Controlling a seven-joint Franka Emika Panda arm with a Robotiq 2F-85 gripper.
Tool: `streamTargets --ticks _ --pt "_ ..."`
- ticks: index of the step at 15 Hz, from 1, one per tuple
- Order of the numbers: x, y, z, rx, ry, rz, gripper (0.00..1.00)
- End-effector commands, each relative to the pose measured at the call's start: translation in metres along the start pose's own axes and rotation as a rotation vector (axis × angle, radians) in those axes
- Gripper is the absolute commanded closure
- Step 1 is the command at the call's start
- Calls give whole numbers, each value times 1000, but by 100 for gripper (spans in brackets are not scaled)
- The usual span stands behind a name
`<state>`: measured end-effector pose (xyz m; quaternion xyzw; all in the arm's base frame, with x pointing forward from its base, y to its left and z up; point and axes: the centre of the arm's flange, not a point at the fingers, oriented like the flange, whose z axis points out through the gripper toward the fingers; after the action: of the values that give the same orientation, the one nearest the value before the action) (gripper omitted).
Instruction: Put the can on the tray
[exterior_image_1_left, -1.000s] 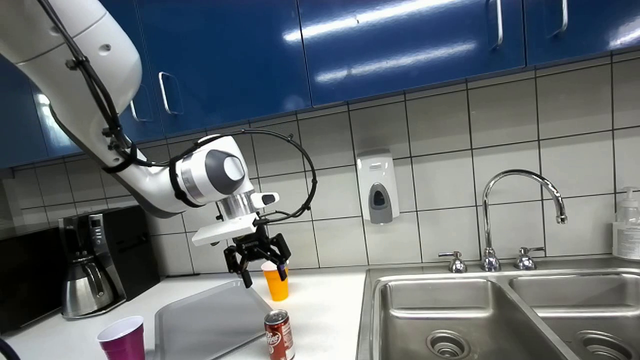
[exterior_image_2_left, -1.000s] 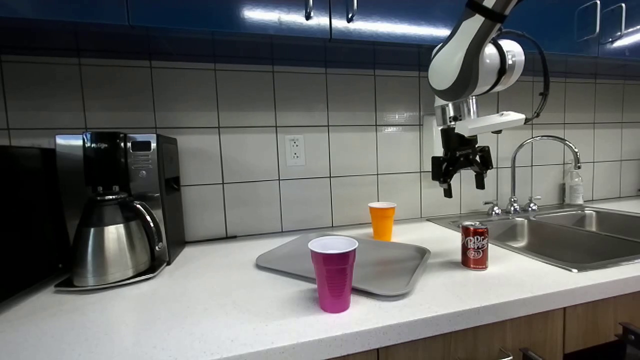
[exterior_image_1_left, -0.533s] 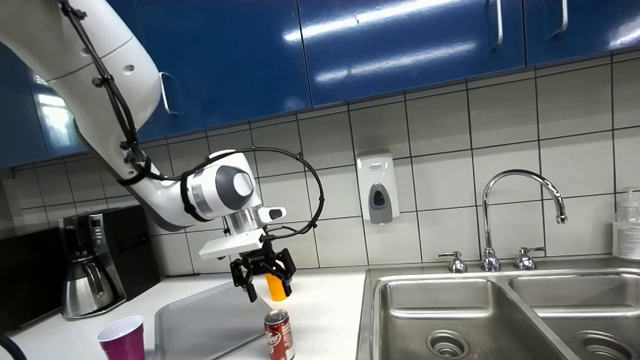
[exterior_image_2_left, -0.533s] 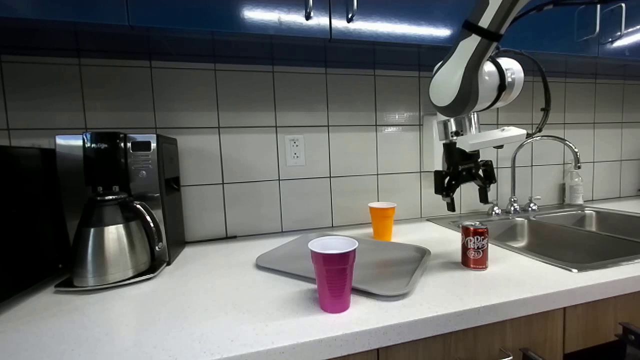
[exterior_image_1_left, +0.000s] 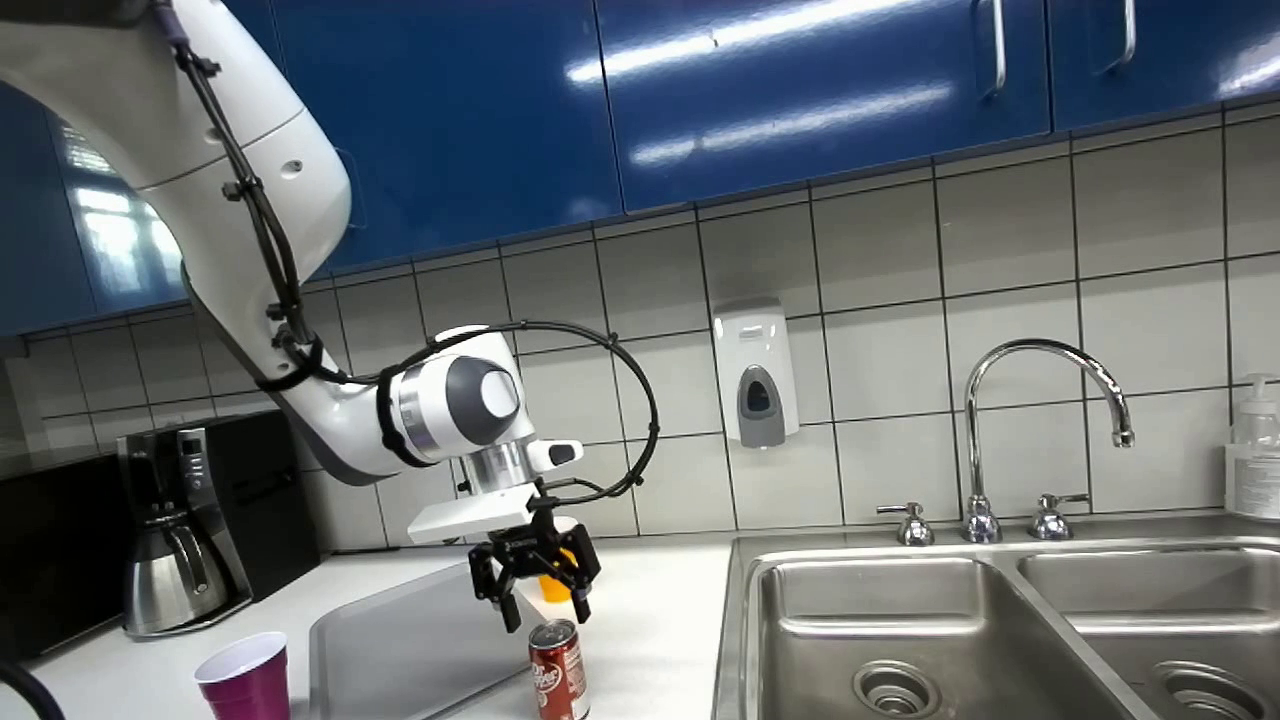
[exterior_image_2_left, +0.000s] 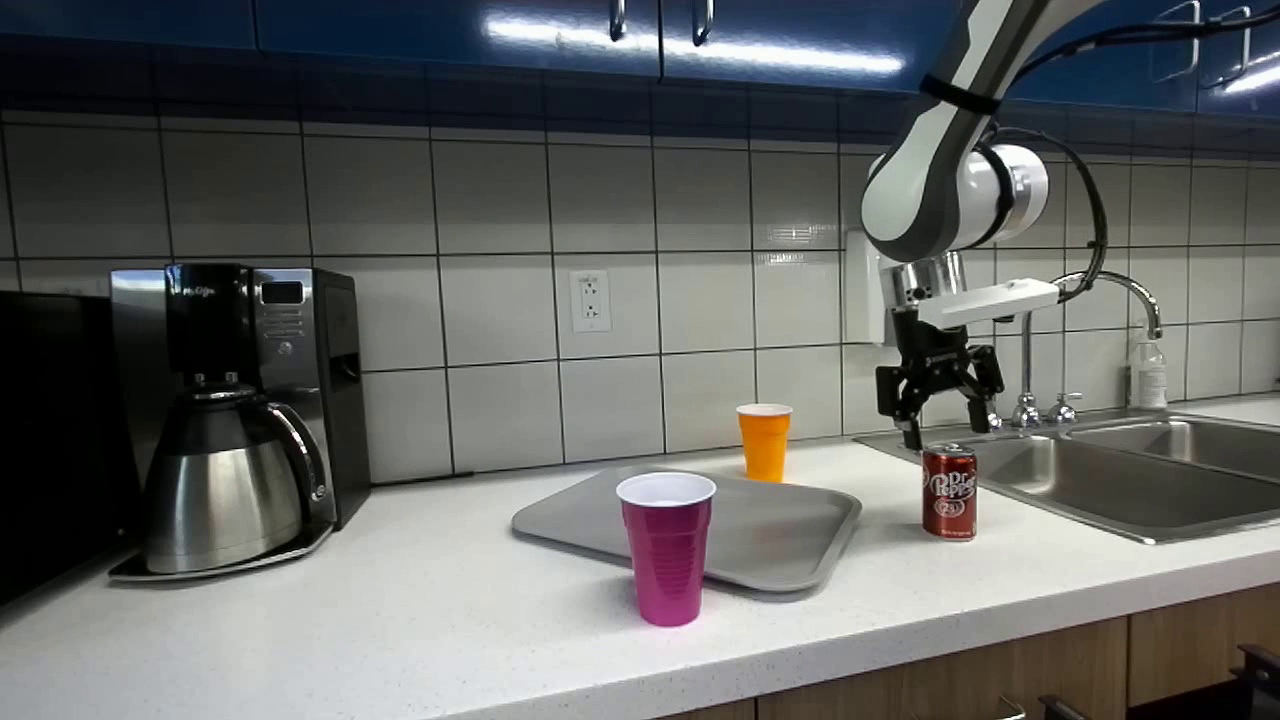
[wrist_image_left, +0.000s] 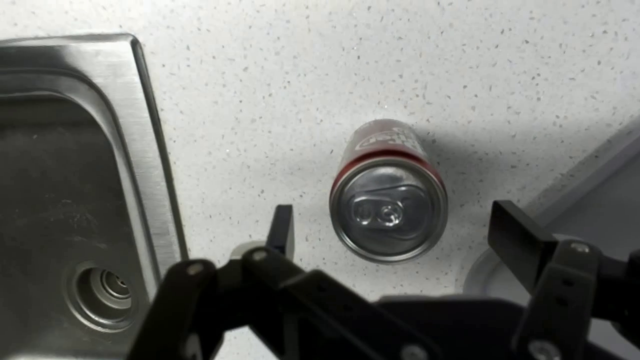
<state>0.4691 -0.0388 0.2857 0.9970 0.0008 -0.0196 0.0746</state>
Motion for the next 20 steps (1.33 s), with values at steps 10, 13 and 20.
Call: streamTargets --ticks 10,13,20 --pt "6 -1 50 10 -15 31 0" --pt "7 -2 60 15 -25 32 0" --pt "10 3 64 19 -19 38 26"
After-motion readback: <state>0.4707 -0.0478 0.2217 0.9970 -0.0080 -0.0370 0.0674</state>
